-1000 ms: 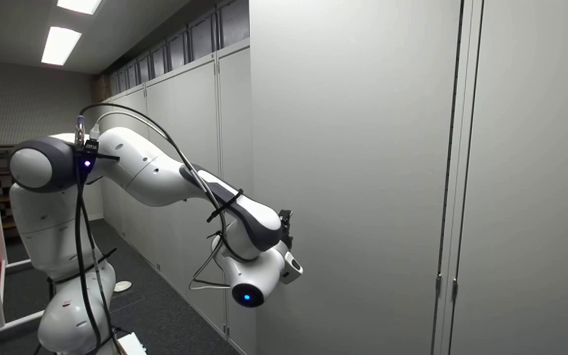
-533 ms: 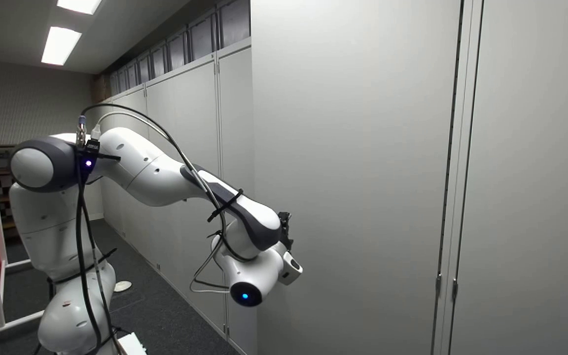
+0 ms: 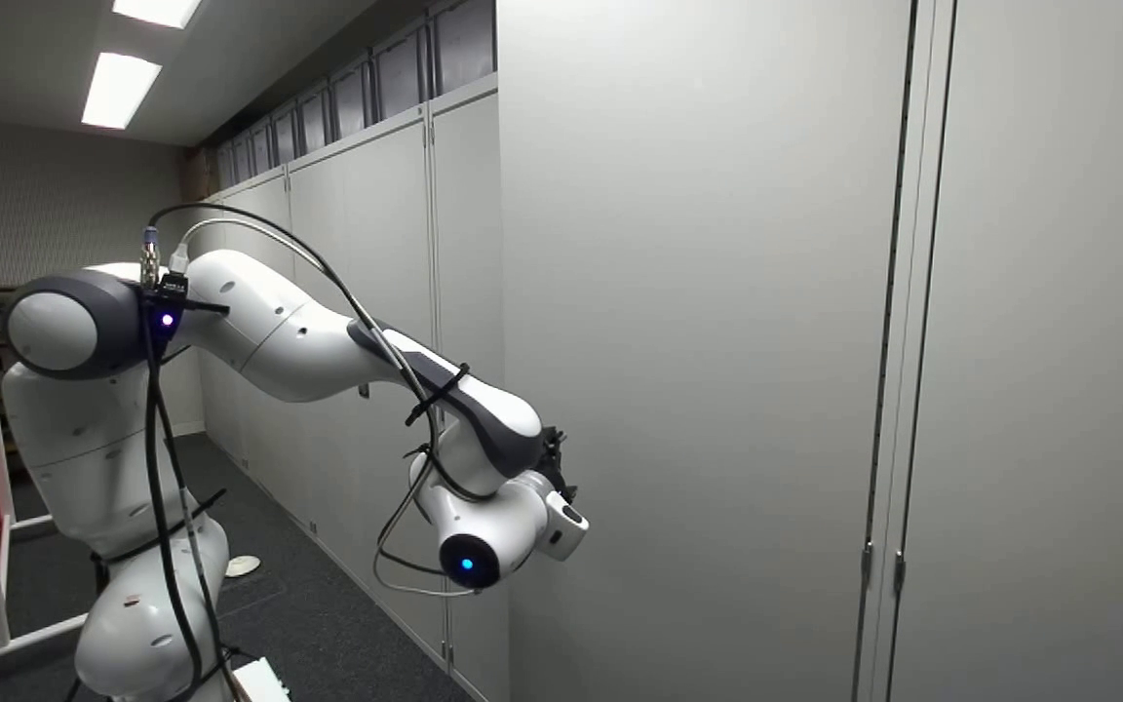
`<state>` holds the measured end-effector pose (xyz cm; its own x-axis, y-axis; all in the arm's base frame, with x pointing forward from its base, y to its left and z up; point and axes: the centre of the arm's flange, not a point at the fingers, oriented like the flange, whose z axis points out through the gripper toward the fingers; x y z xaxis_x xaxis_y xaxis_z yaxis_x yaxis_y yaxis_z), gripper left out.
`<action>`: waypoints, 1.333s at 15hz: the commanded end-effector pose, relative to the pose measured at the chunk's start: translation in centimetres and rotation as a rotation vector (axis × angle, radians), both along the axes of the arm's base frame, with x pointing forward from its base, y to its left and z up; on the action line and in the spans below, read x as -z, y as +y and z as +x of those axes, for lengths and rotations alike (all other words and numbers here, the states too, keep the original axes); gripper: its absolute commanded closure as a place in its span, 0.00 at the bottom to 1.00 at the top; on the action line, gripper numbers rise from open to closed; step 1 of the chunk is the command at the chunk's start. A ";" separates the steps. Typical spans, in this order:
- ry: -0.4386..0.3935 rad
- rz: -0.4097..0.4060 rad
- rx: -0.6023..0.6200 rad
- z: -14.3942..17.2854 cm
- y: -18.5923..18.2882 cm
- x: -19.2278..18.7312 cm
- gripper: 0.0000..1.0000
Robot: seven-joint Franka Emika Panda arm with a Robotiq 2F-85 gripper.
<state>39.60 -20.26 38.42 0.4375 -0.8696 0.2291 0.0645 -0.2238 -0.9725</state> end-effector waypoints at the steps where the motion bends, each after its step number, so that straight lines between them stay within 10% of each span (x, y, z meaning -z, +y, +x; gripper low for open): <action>1: 0.007 -0.105 -0.010 -1.5 2.2 -1.0 0.00; 20: 0.114 -0.443 -0.148 -5.8 8.8 -0.4 0.00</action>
<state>35.63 -12.88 37.99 0.5877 -0.6576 0.4714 0.0151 -0.5736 -0.8190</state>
